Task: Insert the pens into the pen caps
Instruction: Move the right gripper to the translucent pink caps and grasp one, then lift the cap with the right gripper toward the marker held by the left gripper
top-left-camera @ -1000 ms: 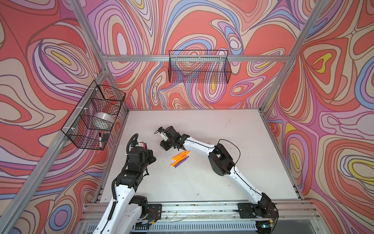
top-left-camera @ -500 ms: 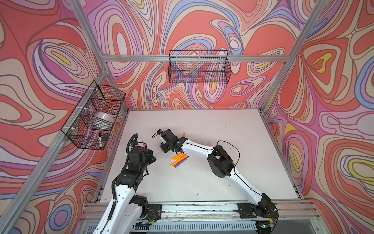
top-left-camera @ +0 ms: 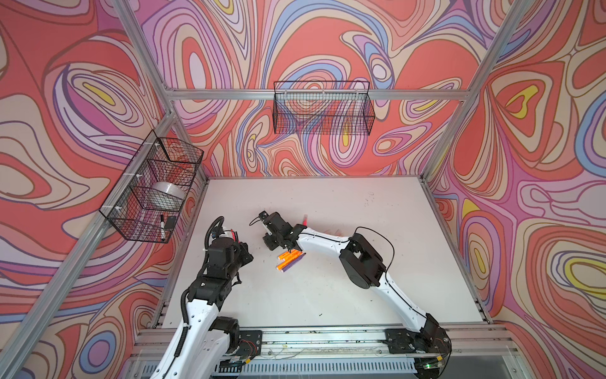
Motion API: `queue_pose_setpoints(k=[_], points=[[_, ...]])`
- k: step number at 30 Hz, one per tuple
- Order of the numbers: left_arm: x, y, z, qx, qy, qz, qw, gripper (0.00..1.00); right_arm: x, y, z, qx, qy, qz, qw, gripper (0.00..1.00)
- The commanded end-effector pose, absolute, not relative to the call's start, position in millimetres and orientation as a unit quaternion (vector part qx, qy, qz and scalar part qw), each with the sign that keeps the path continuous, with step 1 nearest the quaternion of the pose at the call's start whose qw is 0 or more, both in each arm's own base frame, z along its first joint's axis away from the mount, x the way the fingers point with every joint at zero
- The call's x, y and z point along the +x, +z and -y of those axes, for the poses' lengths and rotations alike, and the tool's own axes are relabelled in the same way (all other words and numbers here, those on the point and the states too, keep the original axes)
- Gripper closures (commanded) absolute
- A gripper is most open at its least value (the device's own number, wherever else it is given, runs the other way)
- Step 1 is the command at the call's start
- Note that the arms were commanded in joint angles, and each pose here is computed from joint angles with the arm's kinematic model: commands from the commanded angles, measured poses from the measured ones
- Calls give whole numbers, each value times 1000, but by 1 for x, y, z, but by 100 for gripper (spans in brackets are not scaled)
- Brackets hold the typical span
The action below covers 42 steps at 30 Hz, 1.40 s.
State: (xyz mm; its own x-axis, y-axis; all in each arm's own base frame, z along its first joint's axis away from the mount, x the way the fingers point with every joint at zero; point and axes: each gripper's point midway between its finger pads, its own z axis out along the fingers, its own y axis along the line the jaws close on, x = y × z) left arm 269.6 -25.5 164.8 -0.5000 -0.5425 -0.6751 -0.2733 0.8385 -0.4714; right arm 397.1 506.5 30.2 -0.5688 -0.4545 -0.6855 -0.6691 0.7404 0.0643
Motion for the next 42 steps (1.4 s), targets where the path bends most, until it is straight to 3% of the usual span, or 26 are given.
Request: queue_pose_setpoints(k=[1,10,16,23,27,31,35,42], points=[[274,182,26,-238,-164,-841,458,100,393,75,-494,-281,181,-869,366,92],[277,192,44,-199,-203,-839,464,100,365,152,-411,-181,171,-869,427,95],[288,205,106,-88,-282,-837,460,100,335,182,-342,-104,176,-868,453,95],[274,217,186,63,-334,-823,455,100,305,209,-282,-3,242,-842,482,92],[261,221,216,121,-349,-813,449,100,297,182,-264,29,223,-868,443,95],[252,222,233,154,-349,-811,444,100,285,124,-259,29,182,-908,377,98],[253,222,234,154,-343,-814,443,100,276,77,-254,32,147,-933,328,99],[254,220,229,148,-330,-818,447,100,269,37,-250,27,101,-954,280,97]])
